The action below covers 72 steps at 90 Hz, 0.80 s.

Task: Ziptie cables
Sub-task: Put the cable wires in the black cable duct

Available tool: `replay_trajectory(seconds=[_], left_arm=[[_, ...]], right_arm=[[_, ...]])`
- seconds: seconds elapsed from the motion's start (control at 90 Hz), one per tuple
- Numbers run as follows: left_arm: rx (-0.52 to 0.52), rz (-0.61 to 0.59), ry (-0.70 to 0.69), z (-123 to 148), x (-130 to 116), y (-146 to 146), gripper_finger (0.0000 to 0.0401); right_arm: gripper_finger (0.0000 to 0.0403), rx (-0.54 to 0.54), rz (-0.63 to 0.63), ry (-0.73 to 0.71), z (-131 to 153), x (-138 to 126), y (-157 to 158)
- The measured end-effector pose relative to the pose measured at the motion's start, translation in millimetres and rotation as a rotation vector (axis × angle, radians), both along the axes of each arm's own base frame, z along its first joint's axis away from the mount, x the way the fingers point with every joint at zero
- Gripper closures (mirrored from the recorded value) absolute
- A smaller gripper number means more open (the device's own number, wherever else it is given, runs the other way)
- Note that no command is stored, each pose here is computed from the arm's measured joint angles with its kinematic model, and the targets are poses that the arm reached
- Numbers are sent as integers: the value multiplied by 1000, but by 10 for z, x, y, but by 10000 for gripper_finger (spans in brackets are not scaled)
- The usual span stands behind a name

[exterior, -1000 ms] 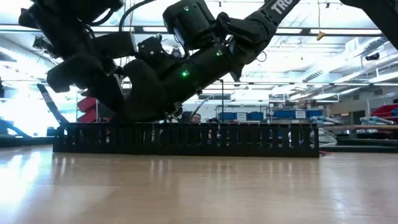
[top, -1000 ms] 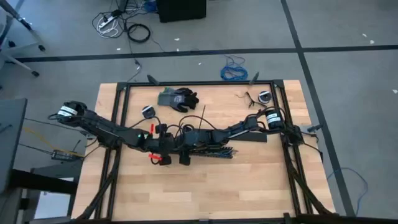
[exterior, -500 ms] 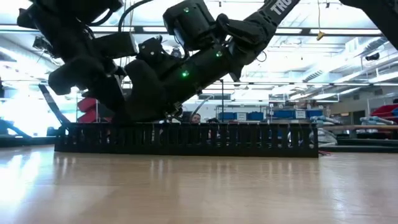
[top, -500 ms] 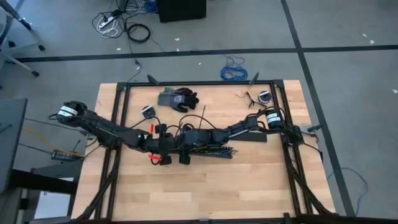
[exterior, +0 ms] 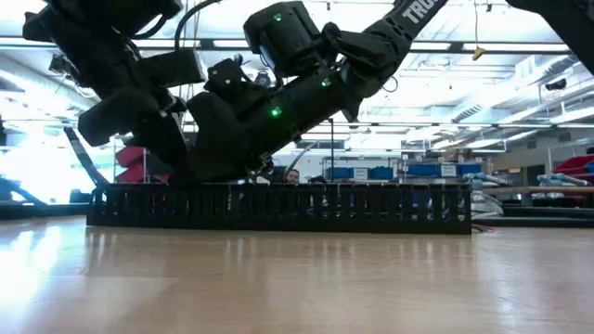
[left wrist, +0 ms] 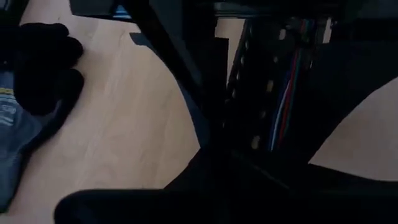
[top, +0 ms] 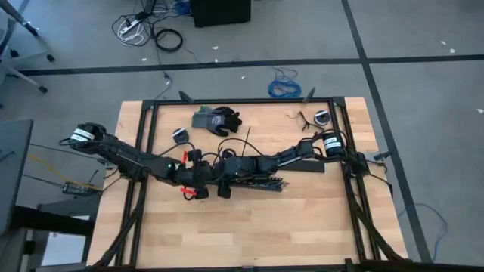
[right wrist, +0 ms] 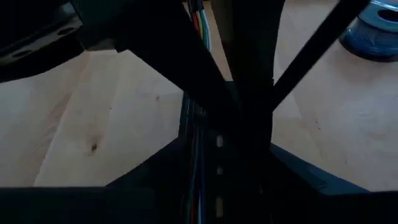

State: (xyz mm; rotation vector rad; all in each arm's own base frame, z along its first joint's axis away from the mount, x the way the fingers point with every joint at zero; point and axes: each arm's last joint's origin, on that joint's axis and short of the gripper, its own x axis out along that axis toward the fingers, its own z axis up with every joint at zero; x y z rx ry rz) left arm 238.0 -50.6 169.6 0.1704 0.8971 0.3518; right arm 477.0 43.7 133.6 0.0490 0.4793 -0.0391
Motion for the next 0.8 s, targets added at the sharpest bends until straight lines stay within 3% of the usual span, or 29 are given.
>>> replay_trajectory(seconds=[0.178, 0.567, 0.8], left_arm=[[60, 71, -29, 12, 1, 39, 401], [-96, 66, -62, 18, 31, 16, 401], [-108, 64, -72, 15, 41, 2, 401]], right_arm=[[222, 20, 52, 0, 1, -5, 74], [222, -7, 41, -7, 7, -6, 102], [223, -17, 31, -20, 12, 6, 47]])
